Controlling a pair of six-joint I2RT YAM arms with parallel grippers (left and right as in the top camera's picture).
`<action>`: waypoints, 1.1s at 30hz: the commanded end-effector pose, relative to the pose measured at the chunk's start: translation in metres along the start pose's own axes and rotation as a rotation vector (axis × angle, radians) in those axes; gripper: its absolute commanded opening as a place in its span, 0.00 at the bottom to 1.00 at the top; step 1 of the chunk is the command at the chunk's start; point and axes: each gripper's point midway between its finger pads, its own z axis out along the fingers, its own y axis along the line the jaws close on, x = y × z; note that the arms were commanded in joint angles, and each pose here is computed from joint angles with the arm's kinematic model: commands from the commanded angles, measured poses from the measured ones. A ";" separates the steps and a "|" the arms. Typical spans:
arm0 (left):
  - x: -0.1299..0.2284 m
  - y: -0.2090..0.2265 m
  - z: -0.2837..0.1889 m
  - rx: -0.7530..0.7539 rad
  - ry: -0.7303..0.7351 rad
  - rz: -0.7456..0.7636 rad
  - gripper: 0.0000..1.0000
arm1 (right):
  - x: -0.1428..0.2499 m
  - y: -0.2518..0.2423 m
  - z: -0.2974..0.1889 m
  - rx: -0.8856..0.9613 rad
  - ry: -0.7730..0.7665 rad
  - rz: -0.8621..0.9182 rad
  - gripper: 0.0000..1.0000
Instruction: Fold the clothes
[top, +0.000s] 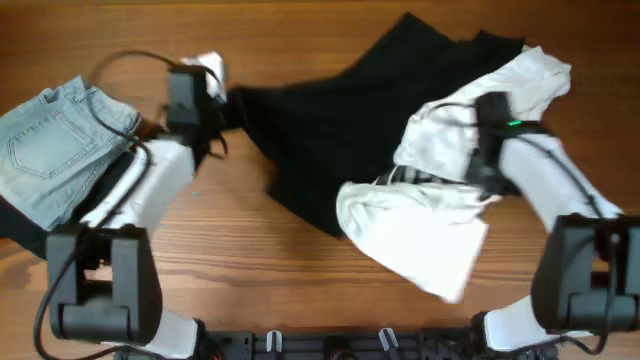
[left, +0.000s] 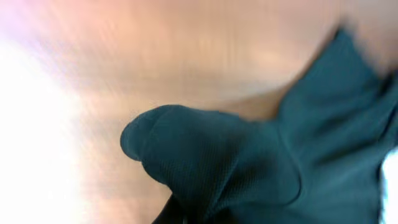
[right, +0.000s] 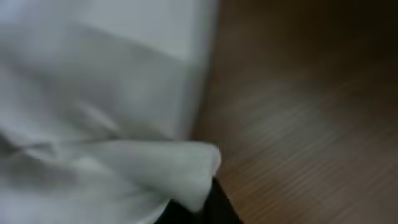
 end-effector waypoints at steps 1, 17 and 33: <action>-0.114 0.018 -0.048 -0.046 -0.282 -0.013 0.04 | -0.050 -0.119 -0.026 0.139 -0.066 0.490 0.04; -0.018 0.027 -0.022 -0.047 0.160 -0.128 1.00 | -0.083 -0.036 -0.092 -0.491 -0.166 0.080 0.53; 0.210 -0.090 0.011 -0.067 0.784 -0.217 1.00 | -0.057 0.034 -0.085 -0.560 -0.165 -0.137 0.67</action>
